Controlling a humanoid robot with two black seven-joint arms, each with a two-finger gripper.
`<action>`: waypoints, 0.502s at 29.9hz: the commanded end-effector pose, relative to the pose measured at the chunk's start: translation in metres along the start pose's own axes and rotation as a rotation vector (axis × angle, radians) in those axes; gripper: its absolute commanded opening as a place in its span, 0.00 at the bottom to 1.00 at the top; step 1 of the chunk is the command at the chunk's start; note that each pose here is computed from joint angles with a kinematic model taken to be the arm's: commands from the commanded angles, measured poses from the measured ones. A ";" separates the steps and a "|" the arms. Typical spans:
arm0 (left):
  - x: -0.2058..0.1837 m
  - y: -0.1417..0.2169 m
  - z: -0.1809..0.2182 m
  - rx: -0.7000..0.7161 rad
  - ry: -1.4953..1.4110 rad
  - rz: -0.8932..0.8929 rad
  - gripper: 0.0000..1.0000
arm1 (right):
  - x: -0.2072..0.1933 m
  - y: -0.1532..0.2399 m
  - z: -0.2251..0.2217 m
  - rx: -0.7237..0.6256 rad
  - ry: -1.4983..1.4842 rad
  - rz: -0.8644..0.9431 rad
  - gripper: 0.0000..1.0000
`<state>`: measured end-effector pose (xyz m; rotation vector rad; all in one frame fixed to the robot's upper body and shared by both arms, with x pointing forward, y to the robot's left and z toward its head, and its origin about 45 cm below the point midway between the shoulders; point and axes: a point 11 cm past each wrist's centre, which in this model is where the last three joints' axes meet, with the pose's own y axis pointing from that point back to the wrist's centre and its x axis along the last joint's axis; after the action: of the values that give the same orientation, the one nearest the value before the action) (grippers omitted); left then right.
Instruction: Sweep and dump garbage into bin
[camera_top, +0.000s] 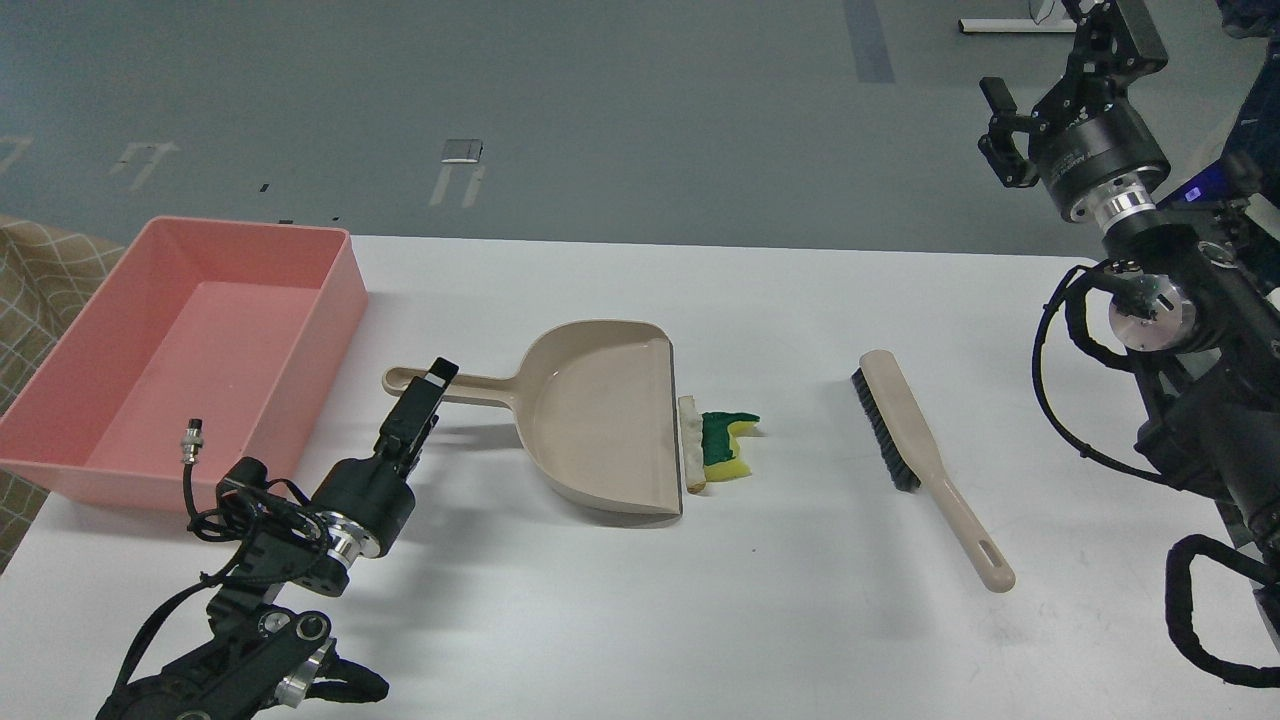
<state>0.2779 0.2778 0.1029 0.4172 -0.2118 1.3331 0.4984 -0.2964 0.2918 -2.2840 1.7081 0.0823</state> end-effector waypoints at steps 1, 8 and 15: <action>-0.001 -0.010 -0.005 0.014 -0.010 0.009 0.98 | 0.001 0.001 0.001 -0.002 0.000 0.003 1.00; 0.002 -0.016 -0.009 0.027 -0.017 0.023 0.95 | 0.002 0.003 0.005 -0.009 -0.002 0.006 1.00; 0.000 -0.017 -0.010 0.043 -0.011 0.022 0.61 | 0.002 0.004 0.007 -0.012 -0.005 0.008 1.00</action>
<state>0.2937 0.2789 0.0918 0.4515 -0.2066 1.3566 0.4963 -0.2979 0.2850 -2.2851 1.7183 0.0975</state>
